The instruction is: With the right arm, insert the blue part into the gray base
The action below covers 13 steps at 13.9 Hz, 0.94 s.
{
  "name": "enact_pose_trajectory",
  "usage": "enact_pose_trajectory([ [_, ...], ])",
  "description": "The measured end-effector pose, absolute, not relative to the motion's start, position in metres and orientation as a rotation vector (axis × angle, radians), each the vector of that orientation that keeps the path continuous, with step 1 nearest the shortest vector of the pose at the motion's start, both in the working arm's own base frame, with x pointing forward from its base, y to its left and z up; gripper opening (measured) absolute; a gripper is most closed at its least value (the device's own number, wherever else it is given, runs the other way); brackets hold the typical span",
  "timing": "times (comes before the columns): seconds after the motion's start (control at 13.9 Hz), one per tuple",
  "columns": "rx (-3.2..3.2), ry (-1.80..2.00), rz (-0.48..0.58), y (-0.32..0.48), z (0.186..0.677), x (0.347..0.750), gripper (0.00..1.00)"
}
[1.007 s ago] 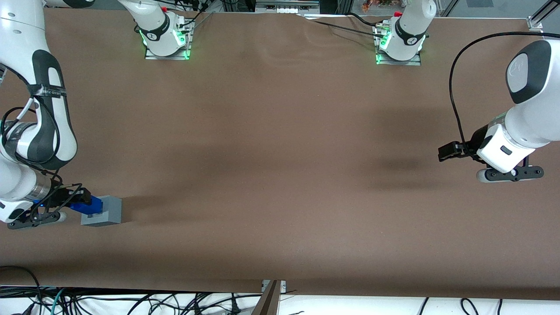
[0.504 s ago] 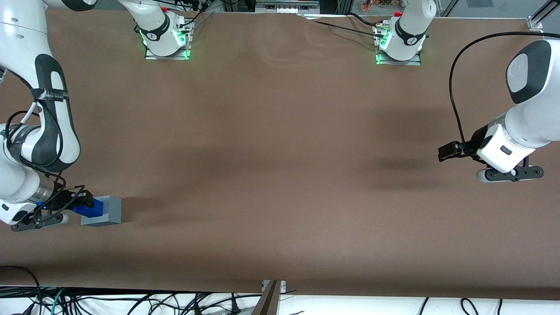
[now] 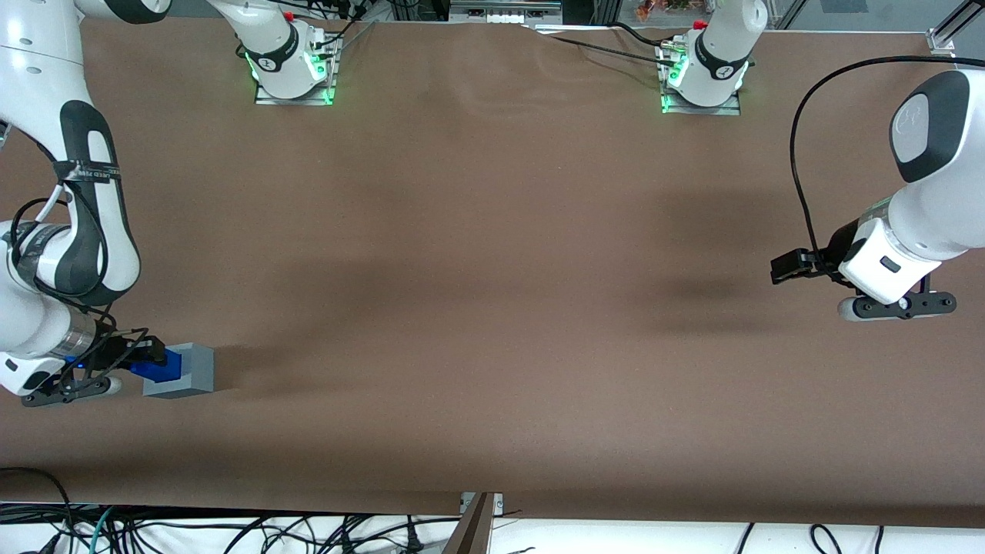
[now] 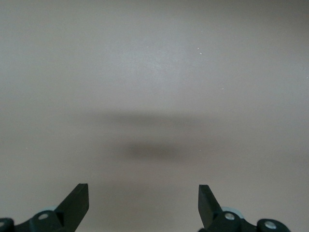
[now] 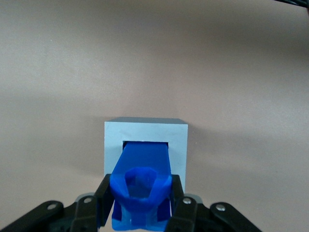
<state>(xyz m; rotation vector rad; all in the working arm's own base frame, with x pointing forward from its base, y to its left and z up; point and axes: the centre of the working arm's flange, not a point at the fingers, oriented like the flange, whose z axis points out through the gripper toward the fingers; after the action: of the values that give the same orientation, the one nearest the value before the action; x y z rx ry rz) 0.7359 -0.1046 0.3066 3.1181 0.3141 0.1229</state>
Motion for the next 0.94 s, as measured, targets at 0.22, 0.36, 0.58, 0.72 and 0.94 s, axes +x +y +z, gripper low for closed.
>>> enact_pose_trajectory([
  [0.22, 3.118, 0.321, 0.134, -0.103, 0.31, 0.738, 0.55],
  [0.36, 3.121, 0.344, 0.164, -0.094, 0.33, 0.744, 0.72],
  [0.58, 3.146, 0.395, 0.125, -0.075, 0.389, 0.747, 1.0],
  [0.72, 3.147, 0.408, 0.132, -0.071, 0.43, 0.743, 1.0],
  [0.94, 3.153, 0.441, 0.069, -0.061, 0.495, 0.718, 1.0],
])
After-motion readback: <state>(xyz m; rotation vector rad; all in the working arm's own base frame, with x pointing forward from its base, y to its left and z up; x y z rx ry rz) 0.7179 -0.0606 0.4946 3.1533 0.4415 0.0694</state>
